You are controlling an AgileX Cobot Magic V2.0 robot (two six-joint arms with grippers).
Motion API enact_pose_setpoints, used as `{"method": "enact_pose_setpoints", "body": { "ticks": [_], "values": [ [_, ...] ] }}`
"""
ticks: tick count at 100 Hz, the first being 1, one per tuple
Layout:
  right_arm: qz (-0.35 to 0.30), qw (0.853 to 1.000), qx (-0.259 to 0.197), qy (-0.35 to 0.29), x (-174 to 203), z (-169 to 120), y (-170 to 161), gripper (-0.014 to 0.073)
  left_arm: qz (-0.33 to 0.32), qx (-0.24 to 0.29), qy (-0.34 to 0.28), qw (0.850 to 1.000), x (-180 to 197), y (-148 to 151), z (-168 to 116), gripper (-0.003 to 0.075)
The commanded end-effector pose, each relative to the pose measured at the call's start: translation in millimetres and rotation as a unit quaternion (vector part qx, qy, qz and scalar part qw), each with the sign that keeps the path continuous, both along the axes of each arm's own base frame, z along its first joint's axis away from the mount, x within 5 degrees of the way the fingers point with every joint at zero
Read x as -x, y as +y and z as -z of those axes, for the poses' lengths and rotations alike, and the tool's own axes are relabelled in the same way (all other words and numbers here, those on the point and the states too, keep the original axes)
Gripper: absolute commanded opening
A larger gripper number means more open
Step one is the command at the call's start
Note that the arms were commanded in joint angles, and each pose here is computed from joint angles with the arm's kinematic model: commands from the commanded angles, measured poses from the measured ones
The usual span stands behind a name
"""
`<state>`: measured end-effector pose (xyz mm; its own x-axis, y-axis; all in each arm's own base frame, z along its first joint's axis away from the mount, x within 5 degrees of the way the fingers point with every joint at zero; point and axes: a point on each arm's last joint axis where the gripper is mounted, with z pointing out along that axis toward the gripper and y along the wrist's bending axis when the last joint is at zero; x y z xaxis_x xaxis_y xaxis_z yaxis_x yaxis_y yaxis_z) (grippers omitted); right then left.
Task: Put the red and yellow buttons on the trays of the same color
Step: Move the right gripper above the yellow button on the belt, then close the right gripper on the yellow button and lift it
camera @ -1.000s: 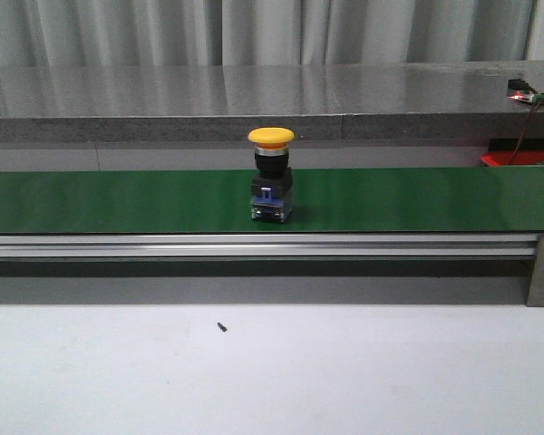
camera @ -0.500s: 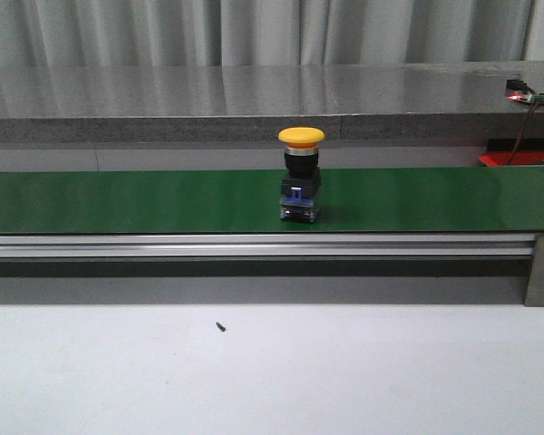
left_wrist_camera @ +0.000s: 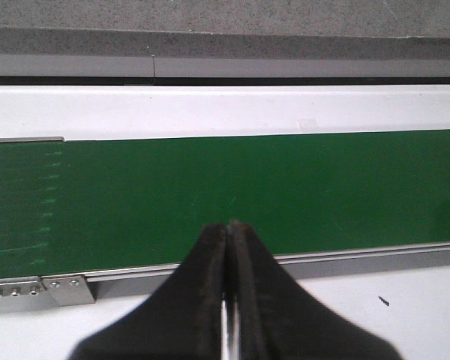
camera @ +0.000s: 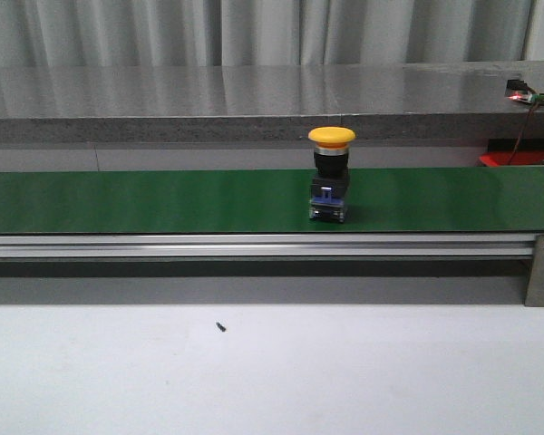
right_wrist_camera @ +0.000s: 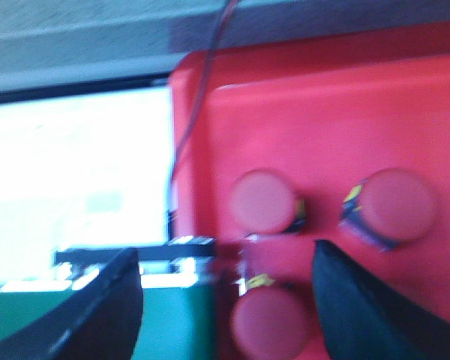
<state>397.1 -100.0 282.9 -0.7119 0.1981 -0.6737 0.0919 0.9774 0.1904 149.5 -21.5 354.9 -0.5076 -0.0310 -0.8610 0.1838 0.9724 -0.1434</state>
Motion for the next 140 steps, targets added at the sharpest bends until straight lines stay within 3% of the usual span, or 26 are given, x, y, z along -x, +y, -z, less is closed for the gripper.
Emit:
{"method": "enact_pose_setpoints", "body": {
  "ticks": [1, 35, 56, 73, 105, 140],
  "values": [
    [-0.015, 0.998, 0.015, -0.057, 17.4, -38.2, 20.0, 0.0489, -0.007, 0.015, -0.042, 0.999, -1.6, -0.7, -14.0, -0.002],
    [-0.17, 0.985, -0.001, 0.001, 49.8, -49.0, 103.1, 0.0489, -0.007, 0.015, -0.042, 0.999, -1.6, -0.7, -14.0, -0.002],
    [-0.236, 0.972, -0.006, 0.025, 56.6, -46.8, 139.1, 0.0489, -0.007, 0.015, -0.042, 0.999, -1.6, -0.7, -14.0, -0.002],
    [-0.302, 0.952, 0.003, 0.046, 65.3, -44.2, 163.8, 0.0489, -0.007, 0.015, -0.042, 0.999, -1.6, -0.7, -14.0, -0.002],
    [-0.376, 0.925, 0.03, 0.051, 72.6, -41.5, 183.0, 0.0489, -0.007, 0.015, -0.042, 0.999, -1.6, -0.7, -14.0, -0.002],
    [-0.375, 0.923, 0.028, 0.083, 53.4, -10.9, 184.6, 0.0489, -0.007, 0.015, -0.042, 0.999, -1.6, -0.7, -14.0, -0.002]
  ]
}}
